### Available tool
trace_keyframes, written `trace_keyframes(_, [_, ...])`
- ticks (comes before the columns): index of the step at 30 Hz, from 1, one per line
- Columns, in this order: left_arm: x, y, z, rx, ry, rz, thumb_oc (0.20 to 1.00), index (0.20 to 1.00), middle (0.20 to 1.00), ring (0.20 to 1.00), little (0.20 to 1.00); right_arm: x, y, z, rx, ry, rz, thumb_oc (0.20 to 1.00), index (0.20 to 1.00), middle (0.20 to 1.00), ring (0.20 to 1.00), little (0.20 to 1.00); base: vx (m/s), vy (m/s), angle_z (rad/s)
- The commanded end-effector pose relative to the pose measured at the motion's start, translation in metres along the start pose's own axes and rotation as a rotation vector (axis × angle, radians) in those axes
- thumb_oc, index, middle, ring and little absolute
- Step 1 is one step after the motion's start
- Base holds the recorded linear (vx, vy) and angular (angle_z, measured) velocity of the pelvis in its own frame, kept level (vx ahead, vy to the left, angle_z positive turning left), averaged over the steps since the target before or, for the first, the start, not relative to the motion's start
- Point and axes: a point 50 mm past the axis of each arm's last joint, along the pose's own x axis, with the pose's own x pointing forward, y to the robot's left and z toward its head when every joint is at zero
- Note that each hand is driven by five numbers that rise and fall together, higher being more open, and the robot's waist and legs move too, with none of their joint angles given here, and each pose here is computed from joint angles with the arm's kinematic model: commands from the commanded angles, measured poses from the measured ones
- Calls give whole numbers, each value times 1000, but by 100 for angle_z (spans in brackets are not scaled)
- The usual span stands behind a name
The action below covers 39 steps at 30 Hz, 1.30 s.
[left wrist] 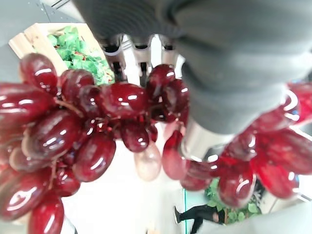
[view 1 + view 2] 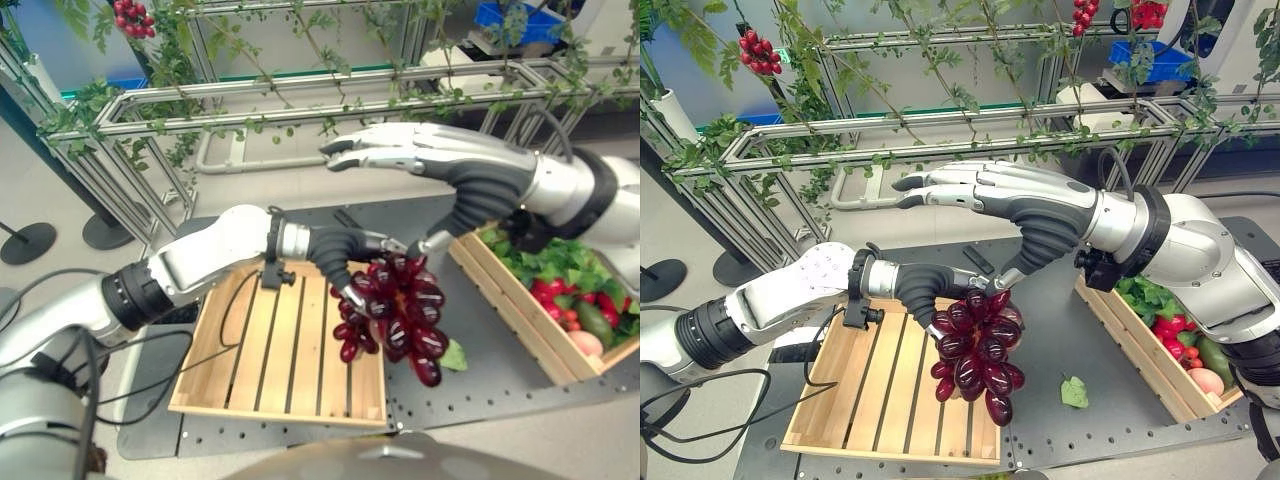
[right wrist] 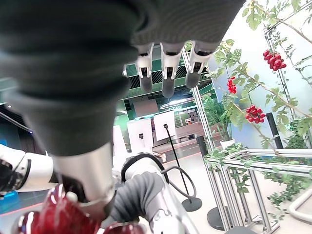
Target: Pick up the fruits from the basket on one side to the basket on the other side
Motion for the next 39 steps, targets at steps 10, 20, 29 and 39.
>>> trace_keyframes(10, [-37, 43, 51, 90, -324, 363, 200, 200, 200, 200, 200, -44, 31, -67, 523, 217, -396, 1000, 1000, 1000, 1000, 1000, 0, 0, 0])
trace_keyframes(20, [-24, 52, 68, 102, -448, 363, 200, 200, 200, 200, 200, -35, 87, -83, 1044, 186, -224, 1000, 1000, 1000, 1000, 1000, 0, 0, 0])
trace_keyframes(29, [-6, 54, 75, 108, -474, 312, 200, 200, 200, 200, 200, -22, 109, -81, 1165, 186, -59, 1000, 1000, 1000, 1000, 1000, 0, 0, 0])
trace_keyframes(39, [16, 49, 80, 121, -482, 214, 200, 200, 200, 200, 200, 0, 147, -57, 1519, 43, 193, 1000, 1000, 1000, 1000, 1000, 0, 0, 0])
